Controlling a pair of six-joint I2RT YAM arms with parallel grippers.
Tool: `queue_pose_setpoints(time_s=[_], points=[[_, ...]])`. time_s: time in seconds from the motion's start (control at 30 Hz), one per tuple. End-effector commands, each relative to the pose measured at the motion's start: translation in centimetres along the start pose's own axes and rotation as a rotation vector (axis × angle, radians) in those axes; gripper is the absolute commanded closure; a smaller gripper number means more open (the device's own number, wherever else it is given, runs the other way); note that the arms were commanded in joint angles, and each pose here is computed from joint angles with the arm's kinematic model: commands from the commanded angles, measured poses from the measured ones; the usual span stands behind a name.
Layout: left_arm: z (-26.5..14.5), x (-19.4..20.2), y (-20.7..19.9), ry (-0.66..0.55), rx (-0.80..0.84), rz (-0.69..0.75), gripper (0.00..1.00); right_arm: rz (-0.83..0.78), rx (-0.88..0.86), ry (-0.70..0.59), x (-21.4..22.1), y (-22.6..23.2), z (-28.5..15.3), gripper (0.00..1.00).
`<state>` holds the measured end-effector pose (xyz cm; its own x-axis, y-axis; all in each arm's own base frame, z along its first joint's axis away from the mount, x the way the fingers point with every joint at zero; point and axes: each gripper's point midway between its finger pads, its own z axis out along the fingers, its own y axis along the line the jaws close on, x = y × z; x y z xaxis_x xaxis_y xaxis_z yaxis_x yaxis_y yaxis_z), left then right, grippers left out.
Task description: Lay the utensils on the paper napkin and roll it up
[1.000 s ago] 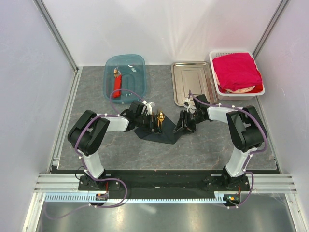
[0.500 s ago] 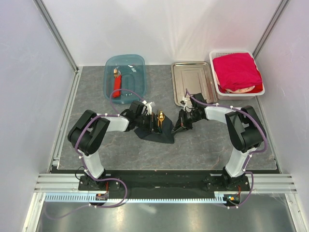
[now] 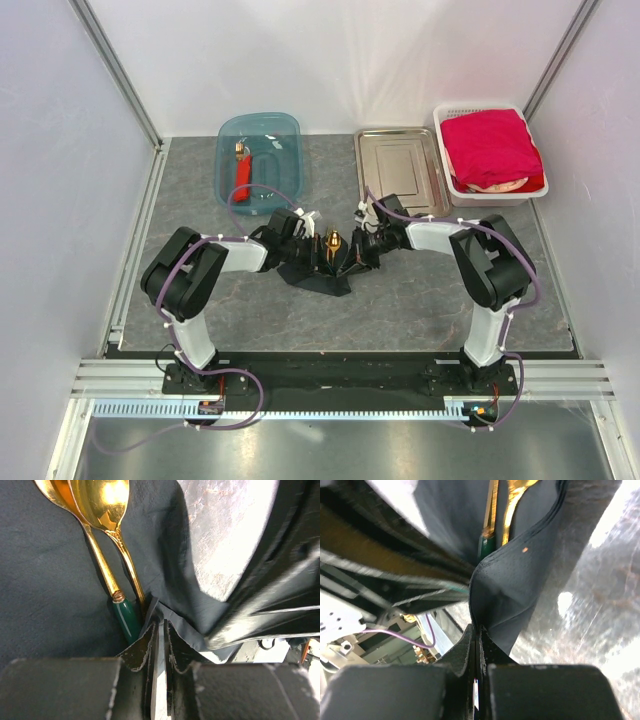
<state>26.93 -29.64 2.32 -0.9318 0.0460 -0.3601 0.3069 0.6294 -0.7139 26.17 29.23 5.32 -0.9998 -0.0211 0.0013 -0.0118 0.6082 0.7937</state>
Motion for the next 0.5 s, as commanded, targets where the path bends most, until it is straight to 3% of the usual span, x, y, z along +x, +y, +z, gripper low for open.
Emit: queue_pose_setpoints(time_s=[0.0, 0.47], points=[[0.0, -1.3, -0.5, -0.029, 0.009, 0.015, 0.85, 0.025, 0.016, -0.021, -1.3, -0.3, 1.1, 1.00], [-4.2, -2.1, -3.6, -0.067, 0.103, 0.047, 0.80, 0.033, 0.105, -0.019, -1.4, -2.6, 1.7, 1.00]])
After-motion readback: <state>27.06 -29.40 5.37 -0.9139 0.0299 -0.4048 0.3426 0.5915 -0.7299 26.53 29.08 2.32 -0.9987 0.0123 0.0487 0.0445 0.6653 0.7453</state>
